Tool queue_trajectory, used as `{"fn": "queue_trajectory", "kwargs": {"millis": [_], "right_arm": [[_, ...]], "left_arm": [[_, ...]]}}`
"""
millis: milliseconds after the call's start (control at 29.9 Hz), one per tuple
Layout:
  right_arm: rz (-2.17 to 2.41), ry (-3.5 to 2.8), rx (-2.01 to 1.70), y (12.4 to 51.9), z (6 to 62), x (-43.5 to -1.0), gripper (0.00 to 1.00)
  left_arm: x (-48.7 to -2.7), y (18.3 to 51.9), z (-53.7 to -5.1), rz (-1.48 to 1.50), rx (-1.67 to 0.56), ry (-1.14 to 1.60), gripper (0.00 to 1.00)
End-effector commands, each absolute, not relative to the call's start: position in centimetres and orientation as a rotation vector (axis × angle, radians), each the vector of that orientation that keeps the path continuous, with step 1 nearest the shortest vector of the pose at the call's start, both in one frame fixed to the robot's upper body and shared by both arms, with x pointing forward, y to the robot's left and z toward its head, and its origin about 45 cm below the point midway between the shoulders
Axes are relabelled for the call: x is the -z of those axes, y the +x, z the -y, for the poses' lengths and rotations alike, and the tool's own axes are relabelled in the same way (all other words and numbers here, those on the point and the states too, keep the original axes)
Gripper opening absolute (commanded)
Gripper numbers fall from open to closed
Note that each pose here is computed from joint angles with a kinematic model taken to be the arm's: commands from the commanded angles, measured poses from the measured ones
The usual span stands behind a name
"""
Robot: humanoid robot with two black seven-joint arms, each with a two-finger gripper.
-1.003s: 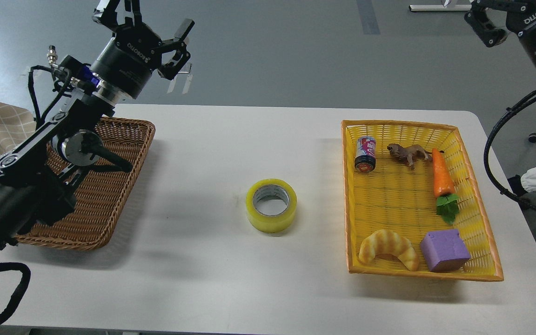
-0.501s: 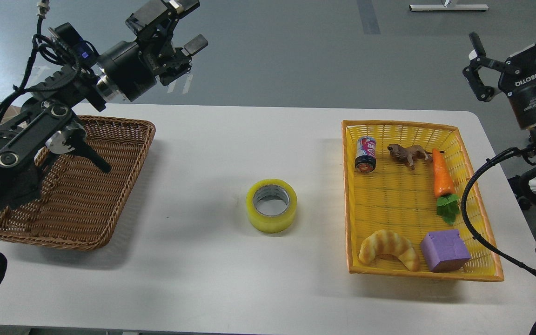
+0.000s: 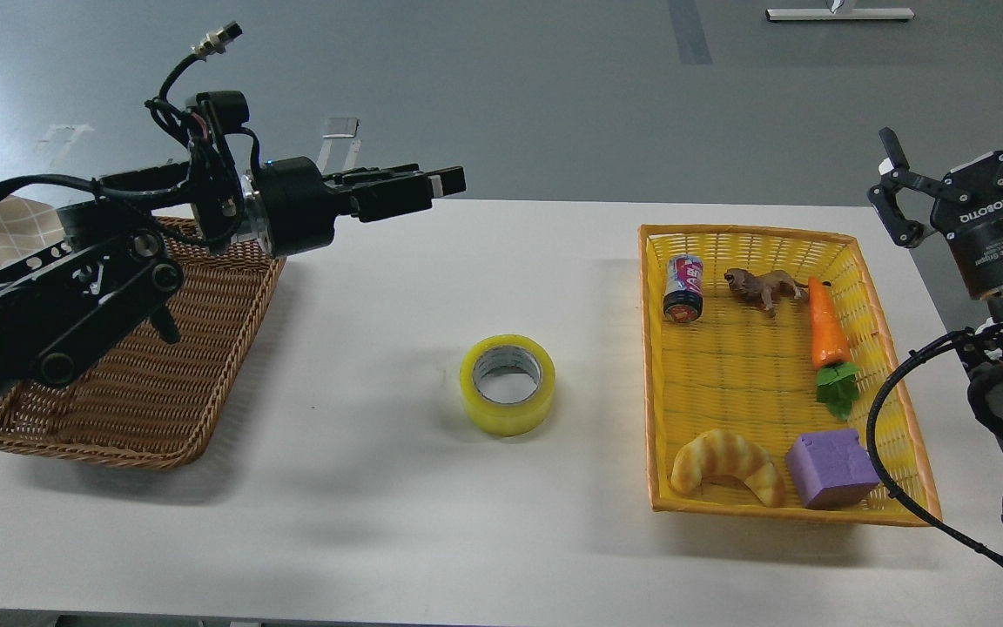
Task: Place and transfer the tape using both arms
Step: 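Reach the left gripper toward the tape roll on the table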
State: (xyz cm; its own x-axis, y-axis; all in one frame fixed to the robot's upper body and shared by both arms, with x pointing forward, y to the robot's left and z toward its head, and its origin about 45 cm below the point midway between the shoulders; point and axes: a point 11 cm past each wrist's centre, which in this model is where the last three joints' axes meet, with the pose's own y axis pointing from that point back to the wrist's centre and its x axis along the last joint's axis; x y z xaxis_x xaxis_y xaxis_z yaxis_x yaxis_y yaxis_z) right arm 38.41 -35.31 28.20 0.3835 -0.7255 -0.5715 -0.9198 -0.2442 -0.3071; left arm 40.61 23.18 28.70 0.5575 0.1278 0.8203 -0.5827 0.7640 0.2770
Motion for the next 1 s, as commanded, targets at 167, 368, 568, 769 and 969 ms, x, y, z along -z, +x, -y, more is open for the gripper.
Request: {"fn": "queue_trajectory", "kwargs": {"millis": [167, 368, 568, 769, 969], "right_arm": [[-1.427, -2.019, -0.419, 38.0, 35.9, -27.6, 0.99], [-1.433, -2.015, -0.418, 37.9, 36.1, -27.6, 0.99], [-1.432, -2.014, -0.419, 37.9, 36.0, -27.5, 0.99], [-1.439, -2.013, -0.428, 37.7, 36.1, -27.2, 0.99], [-1.446, -2.011, -0.437, 37.7, 36.2, -26.8, 0.99]], "left_arm": [[-26.6, 39.1, -20.9, 0.933, -0.391, 0.779, 0.98], [-26.0, 38.5, -19.5, 0.991, -0.31, 0.812, 0.98], [-24.1, 38.1, -19.1, 1.061, -0.209, 0.909, 0.98], [-22.2, 37.9, -18.1, 1.053, -0.187, 0.996, 0.98], [-21.4, 37.6, -16.5, 1.035, -0.174, 1.01, 0.98]]}}
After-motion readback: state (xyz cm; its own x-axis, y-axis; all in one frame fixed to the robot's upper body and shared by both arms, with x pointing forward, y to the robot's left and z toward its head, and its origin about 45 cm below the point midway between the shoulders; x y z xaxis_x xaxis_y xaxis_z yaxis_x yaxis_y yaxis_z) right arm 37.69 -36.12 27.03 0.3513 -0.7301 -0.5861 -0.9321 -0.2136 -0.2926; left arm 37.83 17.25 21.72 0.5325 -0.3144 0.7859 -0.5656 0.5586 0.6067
